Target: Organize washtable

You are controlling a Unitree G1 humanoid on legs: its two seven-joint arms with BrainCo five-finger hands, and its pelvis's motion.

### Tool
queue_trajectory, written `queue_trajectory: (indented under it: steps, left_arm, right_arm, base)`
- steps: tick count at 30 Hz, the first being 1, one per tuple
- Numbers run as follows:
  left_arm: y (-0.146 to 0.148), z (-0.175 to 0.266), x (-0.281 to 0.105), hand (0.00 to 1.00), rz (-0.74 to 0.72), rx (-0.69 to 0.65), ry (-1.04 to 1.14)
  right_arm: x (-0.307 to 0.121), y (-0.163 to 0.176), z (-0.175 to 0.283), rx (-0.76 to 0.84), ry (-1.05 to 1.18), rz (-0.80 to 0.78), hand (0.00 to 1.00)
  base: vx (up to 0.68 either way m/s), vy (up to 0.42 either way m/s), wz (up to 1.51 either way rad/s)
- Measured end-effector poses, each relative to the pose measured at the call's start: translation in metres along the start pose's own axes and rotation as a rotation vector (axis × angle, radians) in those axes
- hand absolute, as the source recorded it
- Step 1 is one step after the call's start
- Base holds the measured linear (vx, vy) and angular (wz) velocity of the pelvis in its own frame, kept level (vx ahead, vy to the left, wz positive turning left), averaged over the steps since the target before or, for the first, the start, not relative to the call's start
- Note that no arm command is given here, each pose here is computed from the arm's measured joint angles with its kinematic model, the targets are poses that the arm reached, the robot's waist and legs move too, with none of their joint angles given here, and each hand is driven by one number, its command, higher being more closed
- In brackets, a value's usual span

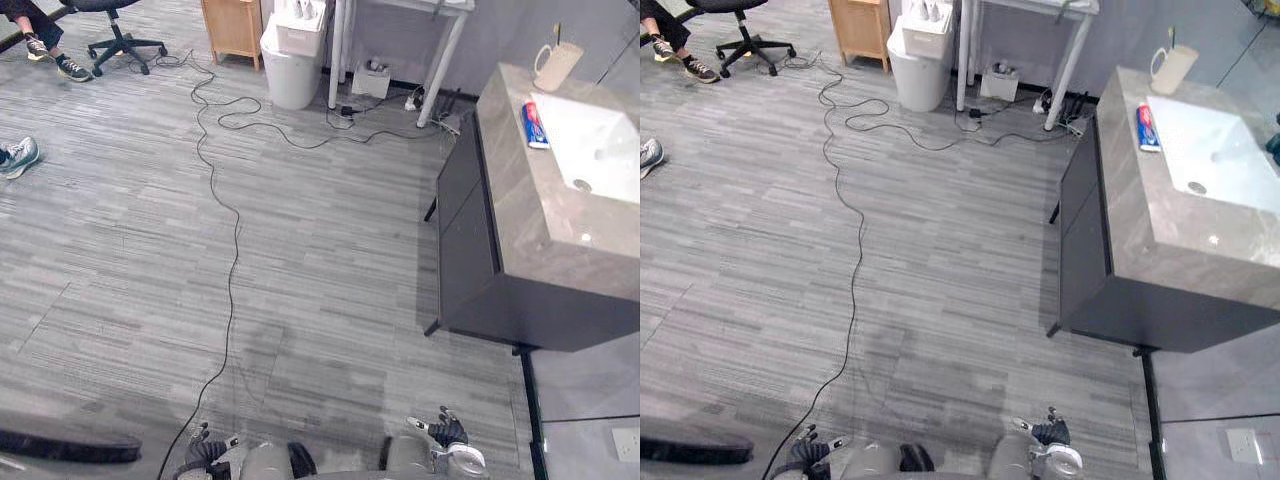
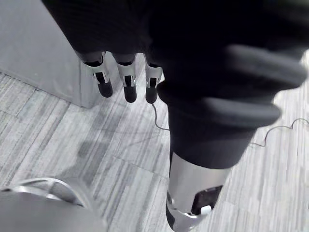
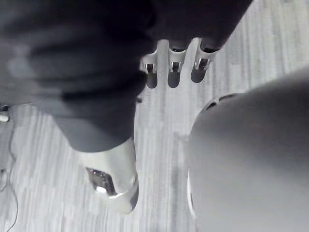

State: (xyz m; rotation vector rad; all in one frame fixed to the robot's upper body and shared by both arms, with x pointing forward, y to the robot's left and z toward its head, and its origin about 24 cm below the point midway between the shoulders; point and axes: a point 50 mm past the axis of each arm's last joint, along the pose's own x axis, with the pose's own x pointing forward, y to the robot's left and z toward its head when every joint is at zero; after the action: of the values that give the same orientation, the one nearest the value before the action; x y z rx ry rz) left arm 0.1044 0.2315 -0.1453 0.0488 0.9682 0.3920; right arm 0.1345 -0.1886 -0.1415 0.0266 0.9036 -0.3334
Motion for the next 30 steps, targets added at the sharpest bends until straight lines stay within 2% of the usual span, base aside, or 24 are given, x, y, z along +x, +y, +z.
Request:
queue_trajectory:
  steps: [6, 7, 10, 12, 17, 22, 26, 30]
  left_arm:
    - [-0.018, 0.009, 0.002, 0.00, -0.044, -0.066, -0.013]
    - [-0.033, 0.012, 0.000, 0.00, -0.071, -0.108, -0.017]
    - [-0.042, 0.003, -0.007, 0.00, -0.077, -0.156, -0.005]
    - [-0.038, 0.021, -0.004, 0.00, -0.066, -0.168, -0.072]
    - [-0.033, 0.017, -0.006, 0.00, -0.046, -0.194, -0.078]
    - [-0.038, 0.008, -0.010, 0.00, -0.039, -0.252, -0.055]
    - [-0.024, 0.008, -0.007, 0.00, -0.006, -0.242, -0.059]
    - [-0.026, 0.004, -0.006, 0.00, -0.016, -0.223, -0.024]
  right_arm:
    - [0.000, -0.009, 0.006, 0.033, -0.027, -0.033, 0.00]
    - [-0.001, -0.014, 0.009, 0.034, -0.047, -0.042, 0.00]
    - [-0.005, -0.017, 0.013, 0.025, -0.088, -0.041, 0.00]
    - [-0.006, -0.008, 0.011, 0.043, -0.073, -0.021, 0.00]
    - [-0.010, -0.005, -0.001, 0.031, -0.039, -0.010, 0.00]
    - [-0.011, -0.009, -0.005, 0.019, -0.031, -0.027, 0.00]
    - [-0.017, 0.006, -0.015, 0.013, -0.007, 0.015, 0.00]
    - [-0.014, 0.014, -0.004, -0.008, -0.044, 0.061, 0.00]
  base:
    - [0.56, -0.003, 0.41]
    - [0.46, -0.153, -0.52]
    - [0.33, -0.165, -1.12]
    - [0.40, 0.031, -1.16]
    - [0.44, 0.154, -1.15]
    - [0.49, 0.413, -1.22]
    - [0.49, 0.427, -0.97]
    - [0.33, 0.263, -1.10]
